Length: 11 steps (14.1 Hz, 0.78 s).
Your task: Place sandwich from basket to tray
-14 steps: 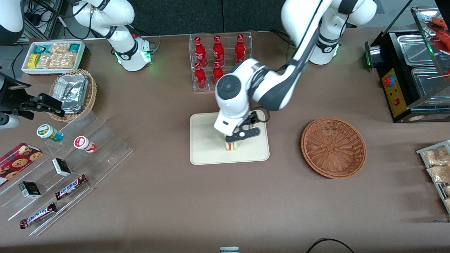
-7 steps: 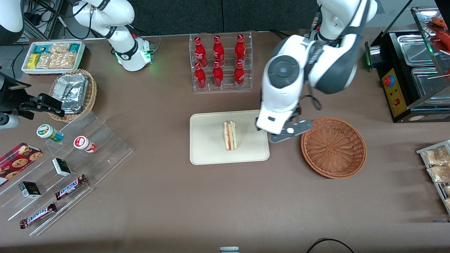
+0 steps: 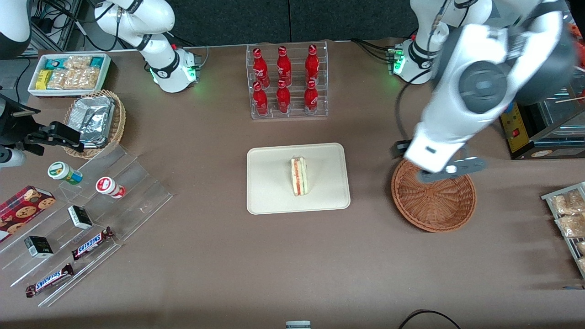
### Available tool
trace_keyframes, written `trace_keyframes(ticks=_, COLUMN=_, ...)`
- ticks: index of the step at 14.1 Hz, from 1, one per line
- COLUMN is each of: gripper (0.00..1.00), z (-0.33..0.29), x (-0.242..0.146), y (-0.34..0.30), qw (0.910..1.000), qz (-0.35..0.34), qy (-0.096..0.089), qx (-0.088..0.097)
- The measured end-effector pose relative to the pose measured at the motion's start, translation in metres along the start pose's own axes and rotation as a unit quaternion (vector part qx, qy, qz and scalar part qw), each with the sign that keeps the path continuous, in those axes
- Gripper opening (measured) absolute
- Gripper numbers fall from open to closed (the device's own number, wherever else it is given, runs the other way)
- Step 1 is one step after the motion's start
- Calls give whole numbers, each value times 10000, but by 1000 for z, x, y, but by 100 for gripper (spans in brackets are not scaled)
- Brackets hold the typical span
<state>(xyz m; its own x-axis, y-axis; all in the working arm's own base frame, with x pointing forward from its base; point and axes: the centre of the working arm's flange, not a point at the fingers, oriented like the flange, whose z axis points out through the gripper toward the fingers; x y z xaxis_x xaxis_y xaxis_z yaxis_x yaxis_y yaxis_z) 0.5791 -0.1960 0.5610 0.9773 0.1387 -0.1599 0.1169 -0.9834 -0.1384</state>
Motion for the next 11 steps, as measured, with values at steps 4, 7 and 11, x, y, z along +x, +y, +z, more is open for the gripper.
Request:
trace_keyframes(ticks=4, gripper=100, z=-13, x=-7, y=-75, qw=9982, qz=559, qy=-133, qx=-150)
trace_keyframes(ticks=7, gripper=100, z=-9, x=-16, y=-105, qw=9959, qz=850, qy=-215, qx=-226)
trace_keyframes(ticks=11, gripper=100, z=-14, x=-20, y=-146, qw=9914, qz=1252, qy=-160, qx=-350)
